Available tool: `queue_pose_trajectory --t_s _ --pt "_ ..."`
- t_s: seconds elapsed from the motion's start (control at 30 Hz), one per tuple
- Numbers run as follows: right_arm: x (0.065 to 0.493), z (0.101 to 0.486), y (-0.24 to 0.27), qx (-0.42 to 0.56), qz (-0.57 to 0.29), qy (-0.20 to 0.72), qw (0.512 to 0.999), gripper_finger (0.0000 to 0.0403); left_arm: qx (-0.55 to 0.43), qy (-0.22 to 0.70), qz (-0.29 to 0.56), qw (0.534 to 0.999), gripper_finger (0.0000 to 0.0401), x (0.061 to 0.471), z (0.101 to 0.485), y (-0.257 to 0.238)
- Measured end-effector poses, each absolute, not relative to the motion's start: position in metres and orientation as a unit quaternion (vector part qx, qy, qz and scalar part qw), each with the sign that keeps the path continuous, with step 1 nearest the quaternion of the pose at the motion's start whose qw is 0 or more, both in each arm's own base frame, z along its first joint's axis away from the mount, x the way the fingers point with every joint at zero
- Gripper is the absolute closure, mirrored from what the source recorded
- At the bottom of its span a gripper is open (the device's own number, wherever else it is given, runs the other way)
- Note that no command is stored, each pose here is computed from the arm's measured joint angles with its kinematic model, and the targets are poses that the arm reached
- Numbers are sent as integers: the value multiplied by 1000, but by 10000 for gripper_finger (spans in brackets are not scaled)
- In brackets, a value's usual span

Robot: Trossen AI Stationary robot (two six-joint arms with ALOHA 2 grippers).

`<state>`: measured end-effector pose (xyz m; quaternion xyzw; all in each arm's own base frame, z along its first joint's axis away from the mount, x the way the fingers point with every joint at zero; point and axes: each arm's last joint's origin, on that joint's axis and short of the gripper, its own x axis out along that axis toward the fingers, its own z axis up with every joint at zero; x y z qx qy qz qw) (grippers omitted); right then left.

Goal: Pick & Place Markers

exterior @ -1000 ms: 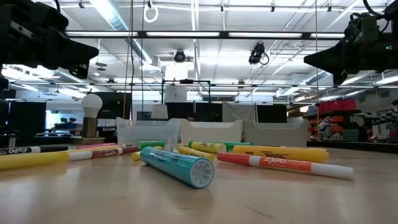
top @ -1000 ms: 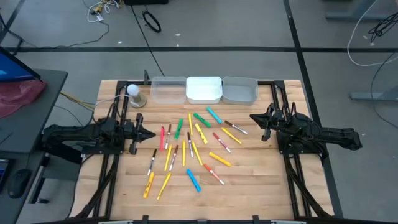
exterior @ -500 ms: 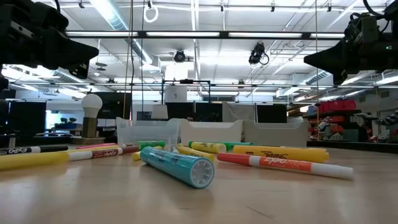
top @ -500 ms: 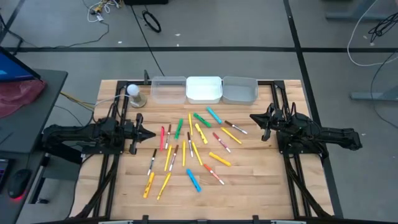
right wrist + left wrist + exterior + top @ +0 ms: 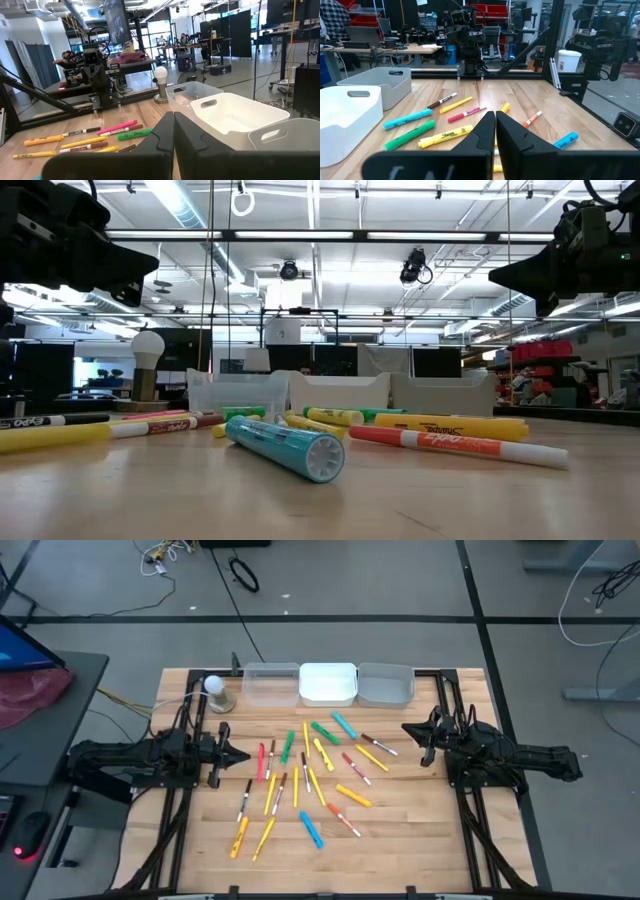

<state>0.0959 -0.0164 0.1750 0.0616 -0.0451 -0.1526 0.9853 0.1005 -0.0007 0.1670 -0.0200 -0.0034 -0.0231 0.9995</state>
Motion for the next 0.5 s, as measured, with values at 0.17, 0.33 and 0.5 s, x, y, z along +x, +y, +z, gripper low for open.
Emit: queue_pose_trajectory --t_s 0.17,0.33,0.5 --pt "96 175 -16 62 -153 -45 985 392 -20 -3 -23 1000 383 100 167 -1" --pt "96 175 -16 62 -153 -45 985 392 -20 -3 -23 1000 383 100 167 -1" --pt "96 176 -16 62 -152 -52 985 392 -20 -3 -23 1000 383 100 167 -1"
